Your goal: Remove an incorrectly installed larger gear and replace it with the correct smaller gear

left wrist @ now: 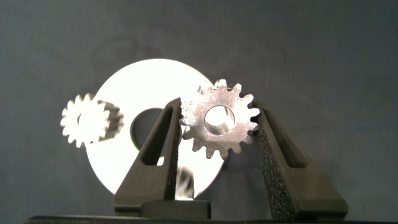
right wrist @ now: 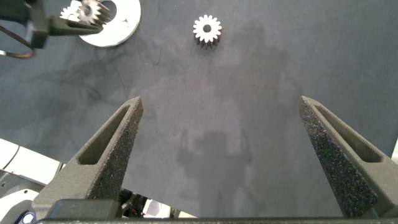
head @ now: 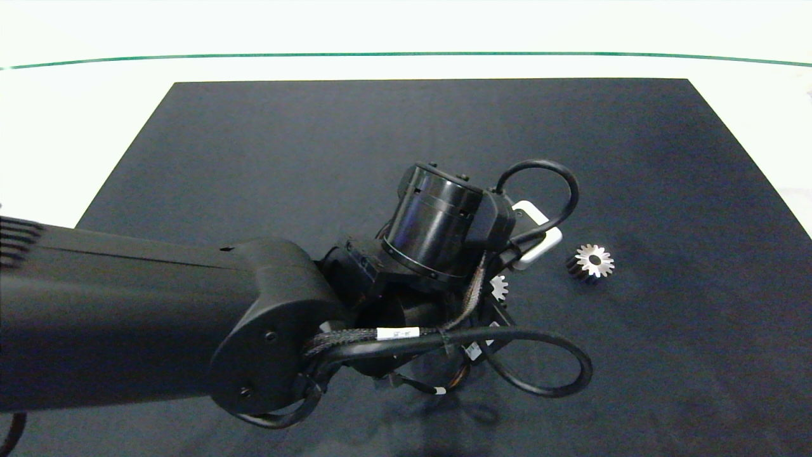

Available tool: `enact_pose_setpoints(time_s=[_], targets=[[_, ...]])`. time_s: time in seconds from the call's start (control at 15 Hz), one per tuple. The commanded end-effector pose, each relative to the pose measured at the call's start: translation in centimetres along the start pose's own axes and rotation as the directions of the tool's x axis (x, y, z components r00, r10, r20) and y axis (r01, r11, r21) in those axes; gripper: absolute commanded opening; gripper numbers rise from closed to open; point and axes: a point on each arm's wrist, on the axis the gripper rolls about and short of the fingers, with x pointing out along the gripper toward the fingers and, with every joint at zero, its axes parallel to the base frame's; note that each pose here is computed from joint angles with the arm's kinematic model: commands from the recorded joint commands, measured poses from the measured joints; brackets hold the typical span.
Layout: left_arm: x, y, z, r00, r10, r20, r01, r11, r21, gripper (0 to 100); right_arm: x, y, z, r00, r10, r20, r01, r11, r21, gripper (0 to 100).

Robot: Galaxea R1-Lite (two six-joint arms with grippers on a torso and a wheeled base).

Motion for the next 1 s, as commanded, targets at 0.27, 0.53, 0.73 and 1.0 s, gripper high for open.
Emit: enact_pose_setpoints(time_s=[0.27,0.53,0.73,1.0], targets=[[2.0,-0.4,1.0,1.000,-0.010,-0.020,0.010,1.000,0.020,22,0.2,0.1,-0.4,1.000,0.003,-0.020,-0.003,1.000,-0.003,100],[3.0,-0.3,0.8,0.999,-0.008,-0.034,0.009,0.999,0.032,22,0.3,0.1,-0.5,1.000,0.013,-0.020,-0.013,1.000,-0.006,100],[4.1,-0.4,0.8,0.999,-0.006,-0.040,0.007,0.999,0.034,22,0.2,0.1,-0.5,1.000,0.014,-0.018,-0.014,1.000,-0.006,100],[4.8,0.3,0.5,0.999,0.010,-0.049,-0.009,0.999,0.034,22,0.3,0.2,-0.8,0.999,0.016,-0.027,-0.017,1.000,-0.006,100]])
